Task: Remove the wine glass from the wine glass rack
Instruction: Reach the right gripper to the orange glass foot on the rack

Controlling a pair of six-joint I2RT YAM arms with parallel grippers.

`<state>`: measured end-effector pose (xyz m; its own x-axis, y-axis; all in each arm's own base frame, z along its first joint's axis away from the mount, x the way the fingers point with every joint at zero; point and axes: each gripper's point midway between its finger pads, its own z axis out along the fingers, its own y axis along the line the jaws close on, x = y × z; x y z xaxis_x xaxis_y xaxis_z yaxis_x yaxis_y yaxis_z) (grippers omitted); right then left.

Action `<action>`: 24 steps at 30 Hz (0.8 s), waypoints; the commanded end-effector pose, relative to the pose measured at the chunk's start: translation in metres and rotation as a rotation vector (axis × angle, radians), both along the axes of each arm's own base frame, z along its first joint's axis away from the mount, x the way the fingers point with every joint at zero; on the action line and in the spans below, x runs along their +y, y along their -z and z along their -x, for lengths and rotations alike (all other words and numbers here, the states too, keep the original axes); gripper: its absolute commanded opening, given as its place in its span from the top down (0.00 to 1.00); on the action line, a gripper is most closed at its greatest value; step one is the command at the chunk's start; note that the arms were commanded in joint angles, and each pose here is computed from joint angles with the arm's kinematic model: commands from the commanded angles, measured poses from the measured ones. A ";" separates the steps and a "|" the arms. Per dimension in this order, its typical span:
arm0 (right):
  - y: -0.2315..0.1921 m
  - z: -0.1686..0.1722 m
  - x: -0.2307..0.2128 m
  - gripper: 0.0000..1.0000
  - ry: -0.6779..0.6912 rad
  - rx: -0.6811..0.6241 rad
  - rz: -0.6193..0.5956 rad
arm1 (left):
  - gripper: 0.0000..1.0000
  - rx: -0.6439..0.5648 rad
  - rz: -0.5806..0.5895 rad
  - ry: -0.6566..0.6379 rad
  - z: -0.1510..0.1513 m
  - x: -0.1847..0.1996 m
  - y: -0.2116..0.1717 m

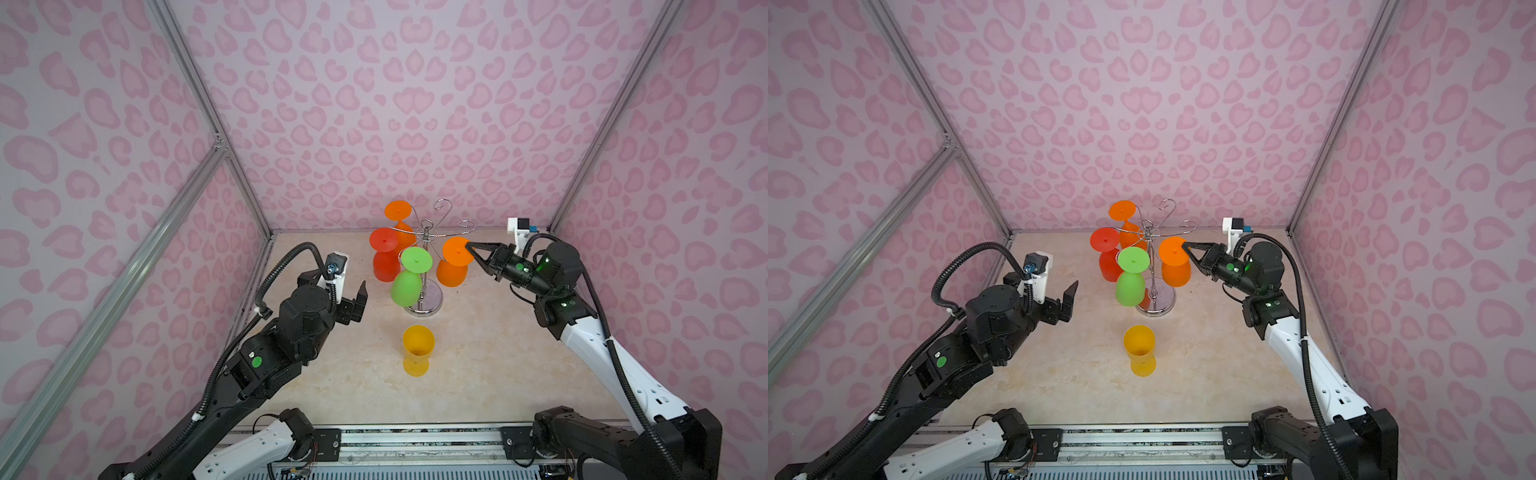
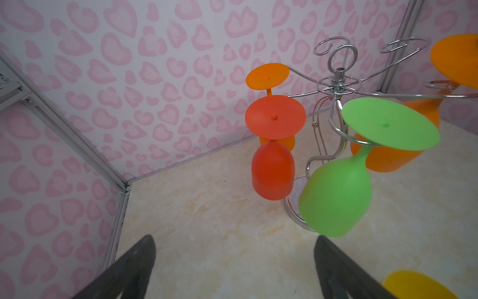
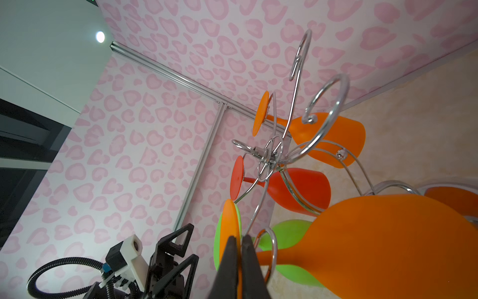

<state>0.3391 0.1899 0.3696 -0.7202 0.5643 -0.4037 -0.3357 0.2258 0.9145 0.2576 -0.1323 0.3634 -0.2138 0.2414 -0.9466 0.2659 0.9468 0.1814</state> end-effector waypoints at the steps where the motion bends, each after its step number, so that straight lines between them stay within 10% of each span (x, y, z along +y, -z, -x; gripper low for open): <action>1: -0.017 0.005 -0.001 1.00 -0.030 -0.036 -0.072 | 0.03 -0.021 0.030 0.005 -0.002 -0.003 -0.008; 24: -0.013 0.024 0.010 1.00 -0.093 -0.016 -0.063 | 0.03 -0.018 0.017 0.003 -0.009 -0.007 -0.011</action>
<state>0.3172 0.1959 0.3849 -0.7597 0.5335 -0.3717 -0.3565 0.1362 0.9243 0.2647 -0.1376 0.3632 -0.2254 0.2535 -0.9407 0.2699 0.9440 0.1897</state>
